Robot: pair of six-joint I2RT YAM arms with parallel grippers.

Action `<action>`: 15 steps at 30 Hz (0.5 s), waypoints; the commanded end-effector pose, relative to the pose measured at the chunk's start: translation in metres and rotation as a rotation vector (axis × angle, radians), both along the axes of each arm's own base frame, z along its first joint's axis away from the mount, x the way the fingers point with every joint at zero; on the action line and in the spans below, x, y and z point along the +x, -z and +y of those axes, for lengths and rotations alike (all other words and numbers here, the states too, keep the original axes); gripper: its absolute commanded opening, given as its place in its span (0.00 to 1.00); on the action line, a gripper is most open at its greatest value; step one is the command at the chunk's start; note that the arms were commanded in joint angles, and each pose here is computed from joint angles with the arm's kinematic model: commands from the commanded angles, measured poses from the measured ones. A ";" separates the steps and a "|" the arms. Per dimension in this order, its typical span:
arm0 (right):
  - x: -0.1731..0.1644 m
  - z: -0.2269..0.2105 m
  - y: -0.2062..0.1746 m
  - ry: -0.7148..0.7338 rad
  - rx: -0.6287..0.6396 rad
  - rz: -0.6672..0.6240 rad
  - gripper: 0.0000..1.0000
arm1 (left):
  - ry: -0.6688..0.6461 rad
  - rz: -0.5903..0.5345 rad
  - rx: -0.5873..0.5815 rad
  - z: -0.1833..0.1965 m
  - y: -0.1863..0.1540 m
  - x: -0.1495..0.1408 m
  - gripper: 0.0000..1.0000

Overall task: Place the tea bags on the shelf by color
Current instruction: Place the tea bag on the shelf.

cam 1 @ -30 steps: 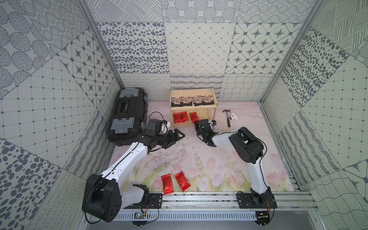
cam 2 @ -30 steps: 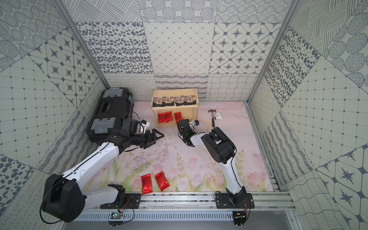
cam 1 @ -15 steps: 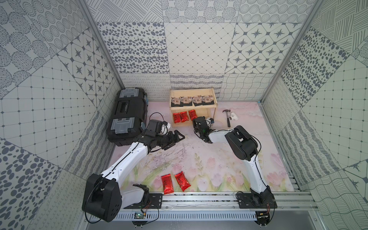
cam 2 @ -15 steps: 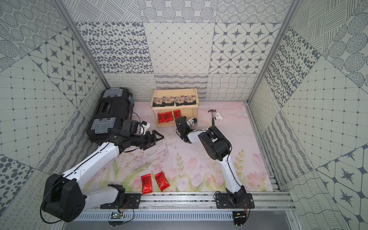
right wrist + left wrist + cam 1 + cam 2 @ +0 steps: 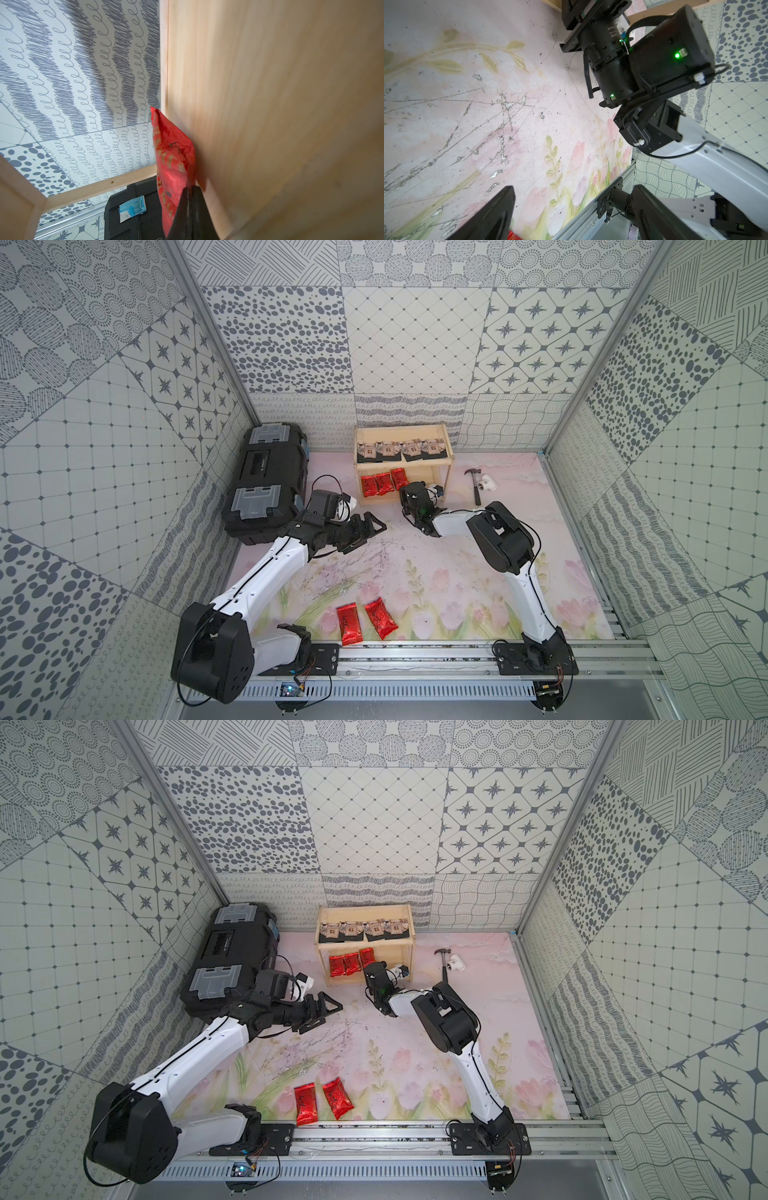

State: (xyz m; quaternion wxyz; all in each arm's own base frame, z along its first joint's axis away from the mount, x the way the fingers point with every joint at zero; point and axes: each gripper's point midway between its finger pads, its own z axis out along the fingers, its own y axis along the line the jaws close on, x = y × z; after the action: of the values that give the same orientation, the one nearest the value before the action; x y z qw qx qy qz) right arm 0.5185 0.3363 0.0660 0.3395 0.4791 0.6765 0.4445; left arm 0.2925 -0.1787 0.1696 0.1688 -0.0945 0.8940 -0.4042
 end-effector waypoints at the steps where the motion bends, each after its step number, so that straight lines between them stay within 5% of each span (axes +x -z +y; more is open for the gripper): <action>1: 0.000 0.007 0.009 -0.012 0.008 0.011 0.00 | 0.015 -0.020 -0.017 0.002 -0.003 0.001 0.92; 15: -0.006 0.017 0.005 -0.042 0.011 0.015 0.06 | 0.011 -0.024 -0.035 0.001 -0.004 0.001 0.92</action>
State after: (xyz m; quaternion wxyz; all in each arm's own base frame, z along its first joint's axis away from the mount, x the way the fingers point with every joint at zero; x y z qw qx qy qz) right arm 0.5113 0.3475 0.0617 0.3232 0.4755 0.6854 0.4467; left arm 0.2906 -0.1776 0.1658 0.1644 -0.0970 0.8941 -0.4051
